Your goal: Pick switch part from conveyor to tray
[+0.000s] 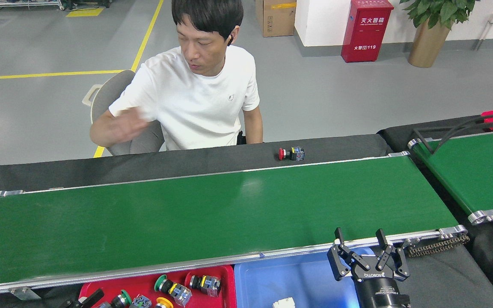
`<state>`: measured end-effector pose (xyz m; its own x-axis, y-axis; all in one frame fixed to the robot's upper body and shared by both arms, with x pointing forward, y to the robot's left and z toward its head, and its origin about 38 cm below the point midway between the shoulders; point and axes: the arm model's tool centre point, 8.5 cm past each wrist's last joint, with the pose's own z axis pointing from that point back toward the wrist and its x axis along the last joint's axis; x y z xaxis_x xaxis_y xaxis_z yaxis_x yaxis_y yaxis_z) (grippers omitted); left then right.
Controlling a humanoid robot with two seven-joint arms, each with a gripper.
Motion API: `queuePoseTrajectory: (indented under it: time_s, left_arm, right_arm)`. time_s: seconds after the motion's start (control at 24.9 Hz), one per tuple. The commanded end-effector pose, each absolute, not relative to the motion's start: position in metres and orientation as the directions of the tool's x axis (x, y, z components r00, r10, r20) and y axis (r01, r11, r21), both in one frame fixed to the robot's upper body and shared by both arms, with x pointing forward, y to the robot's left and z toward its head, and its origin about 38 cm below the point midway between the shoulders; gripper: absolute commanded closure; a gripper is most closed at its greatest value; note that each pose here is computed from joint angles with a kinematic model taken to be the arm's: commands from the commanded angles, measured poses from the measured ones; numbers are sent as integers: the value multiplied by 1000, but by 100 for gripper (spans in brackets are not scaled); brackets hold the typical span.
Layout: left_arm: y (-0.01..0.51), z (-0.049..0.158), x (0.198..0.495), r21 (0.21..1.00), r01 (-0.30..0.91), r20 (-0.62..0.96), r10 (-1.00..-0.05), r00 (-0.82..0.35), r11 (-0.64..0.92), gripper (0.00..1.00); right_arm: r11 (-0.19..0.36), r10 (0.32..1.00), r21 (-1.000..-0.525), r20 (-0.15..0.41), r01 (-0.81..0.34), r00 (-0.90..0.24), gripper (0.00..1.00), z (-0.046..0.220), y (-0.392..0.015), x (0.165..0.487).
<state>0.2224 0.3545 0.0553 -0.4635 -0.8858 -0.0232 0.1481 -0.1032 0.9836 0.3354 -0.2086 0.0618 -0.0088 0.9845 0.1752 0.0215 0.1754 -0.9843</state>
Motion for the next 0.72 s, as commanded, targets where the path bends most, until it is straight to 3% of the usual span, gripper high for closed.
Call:
queuePoseTrajectory:
  time_s: [0.0,0.12,0.2,0.36,0.68]
  left_arm:
    - [374,58,224,988,127,-27,-921,-389,-83,1]
    - [424,53,227,992,100,-65,-994,-86,-74,1]
    - [447,49,221,991,40,-128,-991,40,-127,1]
    - [468,36,209,985,54,-167,-984,53,-165,1]
    - [477,43,217,985,100,-145,-989,6,-143,1]
  right_arm:
    - [179,984,-982,178,54,-11,1,70,-209,338]
    - [180,984,-982,180,54,-11,1,70,-208,338]
    - [180,984,-982,180,54,-11,1,70,-208,338]
    - [180,984,-982,180,54,-11,1,70,-208,338]
    - [182,983,-982,182,58,-7,1,72,-209,337]
